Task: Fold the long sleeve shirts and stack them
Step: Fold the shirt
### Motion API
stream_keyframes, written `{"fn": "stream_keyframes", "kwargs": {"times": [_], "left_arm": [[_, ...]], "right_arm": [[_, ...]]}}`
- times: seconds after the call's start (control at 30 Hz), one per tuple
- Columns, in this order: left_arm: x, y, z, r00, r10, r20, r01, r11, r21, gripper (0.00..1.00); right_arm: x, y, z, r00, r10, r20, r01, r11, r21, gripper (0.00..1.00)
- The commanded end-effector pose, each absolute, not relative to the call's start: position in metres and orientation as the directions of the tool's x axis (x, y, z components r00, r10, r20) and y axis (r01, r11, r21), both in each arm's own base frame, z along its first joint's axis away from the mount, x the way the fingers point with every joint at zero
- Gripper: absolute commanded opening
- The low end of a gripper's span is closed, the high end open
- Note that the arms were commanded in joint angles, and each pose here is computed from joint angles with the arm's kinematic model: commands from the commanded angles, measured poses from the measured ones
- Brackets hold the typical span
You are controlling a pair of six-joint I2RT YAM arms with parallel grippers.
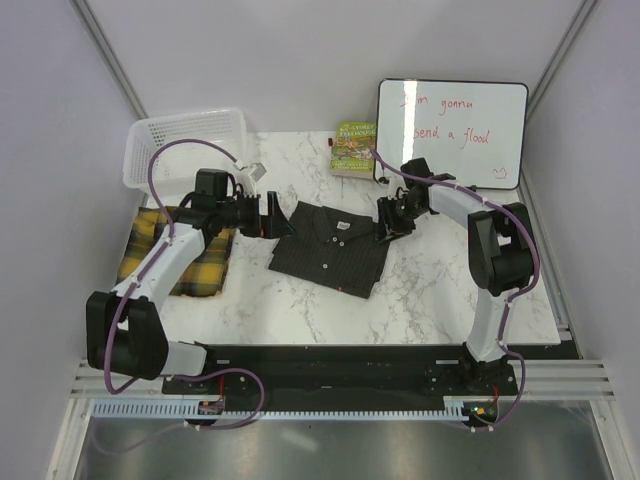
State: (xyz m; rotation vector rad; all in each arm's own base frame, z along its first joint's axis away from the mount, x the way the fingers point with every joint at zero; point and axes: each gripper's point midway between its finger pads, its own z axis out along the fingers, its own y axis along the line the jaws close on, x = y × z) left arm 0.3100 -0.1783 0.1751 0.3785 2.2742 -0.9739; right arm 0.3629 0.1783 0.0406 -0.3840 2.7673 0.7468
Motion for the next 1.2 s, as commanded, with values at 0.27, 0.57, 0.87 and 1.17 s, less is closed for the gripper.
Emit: {"fn": "stream_keyframes", "kwargs": {"times": [0.27, 0.57, 0.87, 1.17], "left_arm": [[0.363, -0.176, 0.154, -0.737, 0.122, -0.665, 0.538, 0.703, -0.466, 0.95], [0.414, -0.168, 0.131, -0.735, 0.165, -0.657, 0.515, 0.766, -0.383, 0.93], [0.414, -0.167, 0.123, -0.749, 0.153, -0.645, 0.498, 0.773, -0.394, 0.92], [0.411, -0.169, 0.128, -0.737, 0.139, -0.661, 0.502, 0.768, -0.398, 0.91]], "right_arm": [[0.382, 0.173, 0.049, -0.912, -0.201, -0.358, -0.348, 0.841, 0.414, 0.4], [0.364, 0.186, 0.046, -0.937, -0.183, -0.296, -0.317, 0.801, 0.507, 0.37], [0.363, 0.183, 0.044, -0.938, -0.19, -0.291, -0.318, 0.807, 0.498, 0.16], [0.372, 0.176, 0.083, -0.914, -0.171, -0.367, -0.341, 0.815, 0.468, 0.0]]}}
